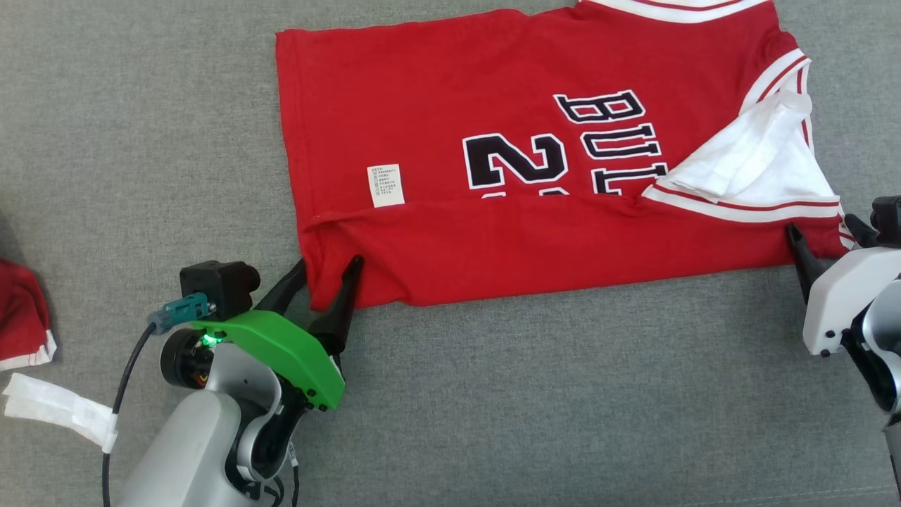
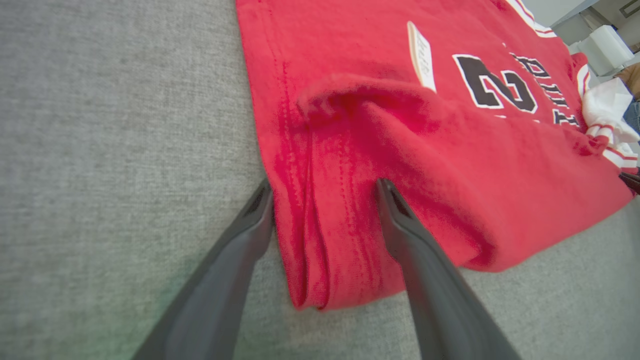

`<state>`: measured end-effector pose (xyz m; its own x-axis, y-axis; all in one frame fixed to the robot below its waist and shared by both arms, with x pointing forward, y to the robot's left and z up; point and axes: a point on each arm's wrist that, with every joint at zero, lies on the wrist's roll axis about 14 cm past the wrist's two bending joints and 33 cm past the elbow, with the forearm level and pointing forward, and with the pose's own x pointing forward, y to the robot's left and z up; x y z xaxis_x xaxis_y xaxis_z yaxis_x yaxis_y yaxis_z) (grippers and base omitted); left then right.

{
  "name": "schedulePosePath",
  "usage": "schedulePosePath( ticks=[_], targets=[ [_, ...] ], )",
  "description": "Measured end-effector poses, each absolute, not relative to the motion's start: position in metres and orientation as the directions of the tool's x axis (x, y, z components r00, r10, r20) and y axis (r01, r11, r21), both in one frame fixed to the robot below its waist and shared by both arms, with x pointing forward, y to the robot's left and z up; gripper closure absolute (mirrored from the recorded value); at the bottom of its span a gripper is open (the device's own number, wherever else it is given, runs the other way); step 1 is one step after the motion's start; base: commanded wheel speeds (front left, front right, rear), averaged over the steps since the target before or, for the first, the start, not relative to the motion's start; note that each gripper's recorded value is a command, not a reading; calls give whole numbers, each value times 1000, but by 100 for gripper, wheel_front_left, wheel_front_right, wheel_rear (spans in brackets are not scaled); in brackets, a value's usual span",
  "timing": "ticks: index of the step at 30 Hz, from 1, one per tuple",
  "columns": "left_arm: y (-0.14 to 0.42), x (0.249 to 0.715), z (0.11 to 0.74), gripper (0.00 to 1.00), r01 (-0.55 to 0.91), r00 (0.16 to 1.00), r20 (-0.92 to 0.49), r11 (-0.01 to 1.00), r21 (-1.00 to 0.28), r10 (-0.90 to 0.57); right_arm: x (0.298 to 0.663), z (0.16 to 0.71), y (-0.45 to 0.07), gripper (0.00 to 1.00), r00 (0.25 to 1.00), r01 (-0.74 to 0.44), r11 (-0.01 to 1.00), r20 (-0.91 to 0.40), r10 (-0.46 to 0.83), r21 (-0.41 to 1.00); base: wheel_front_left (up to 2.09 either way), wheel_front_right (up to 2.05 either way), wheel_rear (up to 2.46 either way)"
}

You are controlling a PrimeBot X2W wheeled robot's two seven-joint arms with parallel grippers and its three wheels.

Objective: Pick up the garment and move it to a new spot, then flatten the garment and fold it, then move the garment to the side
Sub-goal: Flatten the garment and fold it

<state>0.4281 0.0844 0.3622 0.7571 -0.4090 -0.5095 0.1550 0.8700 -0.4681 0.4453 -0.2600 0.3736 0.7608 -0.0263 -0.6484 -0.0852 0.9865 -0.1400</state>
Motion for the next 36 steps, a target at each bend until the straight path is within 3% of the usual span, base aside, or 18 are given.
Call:
schedulePosePath(
  ticks=[1,2,4,5,6,15,23,24,25,26,27,30,36],
  targets=[
    [84,428,360,67,155,752,-515,870,-468,-411,446,369,-261,0,749,-85,987,-662,-29,-139,0,0,0],
    [83,429,358,100,162,747,-517,868,-469,-419,444,364,-261,0,733,-86,987,-680,-30,-136,0,0,0],
    [85,428,356,100,156,740,-521,862,-482,-425,443,356,-258,3,707,-95,988,-707,-17,-119,0,0,0],
    [85,426,354,100,157,732,-528,861,-484,-430,443,355,-257,70,703,-92,990,-711,-13,-109,0,0,0],
    [85,423,353,100,159,724,-533,857,-489,-439,443,354,-257,100,699,-94,991,-715,-6,-100,0,0,0],
    [103,393,363,100,198,665,-571,851,-486,-481,426,369,-280,100,680,-39,997,-733,-17,-59,0,0,0],
    [97,328,374,100,201,575,-605,812,-547,-550,356,379,-293,100,565,-53,998,-825,15,-18,0,0,0],
    [96,325,374,77,187,579,-603,810,-556,-548,352,380,-293,89,563,-45,999,-826,20,-7,0,0,0],
    [94,322,373,27,175,580,-601,805,-567,-550,349,380,-293,65,564,-41,999,-825,24,1,0,0,0],
    [91,320,373,0,170,581,-598,800,-575,-553,347,381,-292,5,566,-41,999,-824,26,4,0,0,0],
    [89,320,374,0,167,589,-588,796,-582,-554,347,382,-293,0,570,-39,999,-821,26,4,0,0,0],
    [89,325,380,0,166,623,-564,796,-582,-542,352,393,-293,0,604,-55,998,-797,27,-8,0,0,0],
    [108,368,410,0,201,747,-479,843,-498,-461,415,473,-279,0,799,-147,987,-597,76,-71,0,0,0]
  ],
)
